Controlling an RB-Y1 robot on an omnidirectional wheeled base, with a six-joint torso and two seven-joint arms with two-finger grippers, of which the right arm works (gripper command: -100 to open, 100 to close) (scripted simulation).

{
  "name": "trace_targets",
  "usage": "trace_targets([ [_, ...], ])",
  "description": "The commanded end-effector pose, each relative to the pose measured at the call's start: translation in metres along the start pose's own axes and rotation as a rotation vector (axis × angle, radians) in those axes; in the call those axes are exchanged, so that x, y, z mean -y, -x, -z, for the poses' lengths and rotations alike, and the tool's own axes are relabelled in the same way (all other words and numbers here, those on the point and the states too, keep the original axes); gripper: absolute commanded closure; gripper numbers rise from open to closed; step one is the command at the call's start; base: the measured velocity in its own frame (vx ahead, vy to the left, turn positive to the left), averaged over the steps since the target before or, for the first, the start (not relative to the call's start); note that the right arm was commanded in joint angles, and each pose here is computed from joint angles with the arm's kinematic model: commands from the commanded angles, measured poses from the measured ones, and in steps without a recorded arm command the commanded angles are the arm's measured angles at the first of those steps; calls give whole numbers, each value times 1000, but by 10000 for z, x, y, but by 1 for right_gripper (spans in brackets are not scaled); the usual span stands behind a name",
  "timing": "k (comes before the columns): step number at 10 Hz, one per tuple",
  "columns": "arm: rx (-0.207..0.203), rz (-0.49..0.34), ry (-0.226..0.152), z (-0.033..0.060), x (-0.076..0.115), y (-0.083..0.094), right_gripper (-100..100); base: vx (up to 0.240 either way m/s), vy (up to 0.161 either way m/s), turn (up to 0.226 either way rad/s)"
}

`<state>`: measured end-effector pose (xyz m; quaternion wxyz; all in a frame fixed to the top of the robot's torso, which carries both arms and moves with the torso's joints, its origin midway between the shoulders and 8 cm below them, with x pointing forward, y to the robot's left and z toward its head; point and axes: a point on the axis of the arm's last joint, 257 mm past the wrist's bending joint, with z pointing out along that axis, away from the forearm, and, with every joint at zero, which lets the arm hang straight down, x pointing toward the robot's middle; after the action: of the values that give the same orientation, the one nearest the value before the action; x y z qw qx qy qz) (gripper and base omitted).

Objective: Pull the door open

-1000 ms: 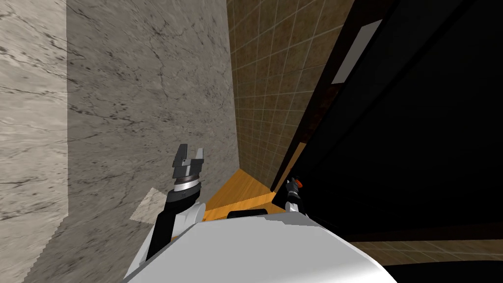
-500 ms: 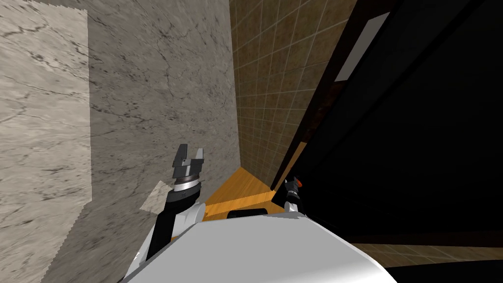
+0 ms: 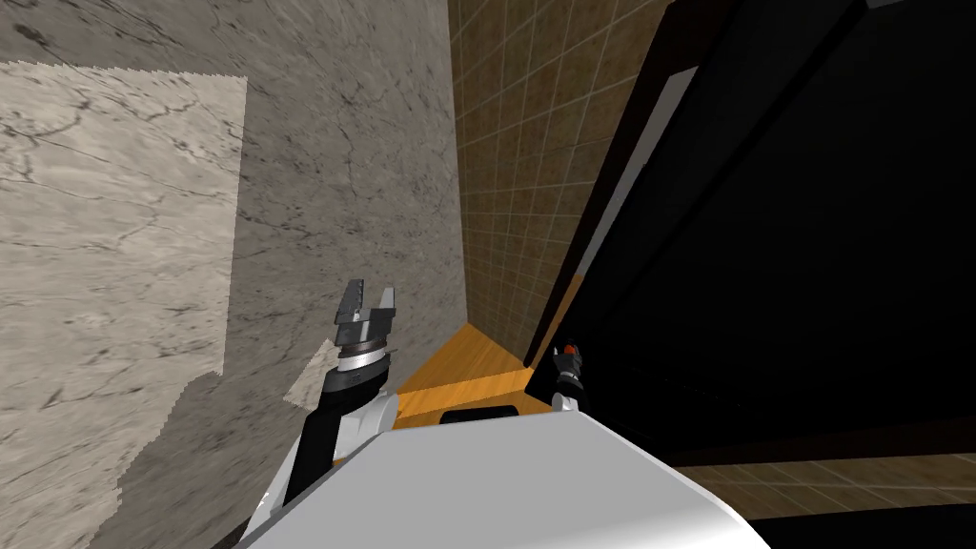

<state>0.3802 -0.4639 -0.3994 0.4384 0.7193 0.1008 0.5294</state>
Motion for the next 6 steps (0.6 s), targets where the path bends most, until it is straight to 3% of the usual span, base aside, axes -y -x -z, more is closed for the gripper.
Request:
trace_targets([
  [1, 6, -65, 6, 34, -7, 22, -100, -64, -16, 38],
  [6, 0, -225, 26, 96, -6, -17, -100, -65, -17, 73],
])
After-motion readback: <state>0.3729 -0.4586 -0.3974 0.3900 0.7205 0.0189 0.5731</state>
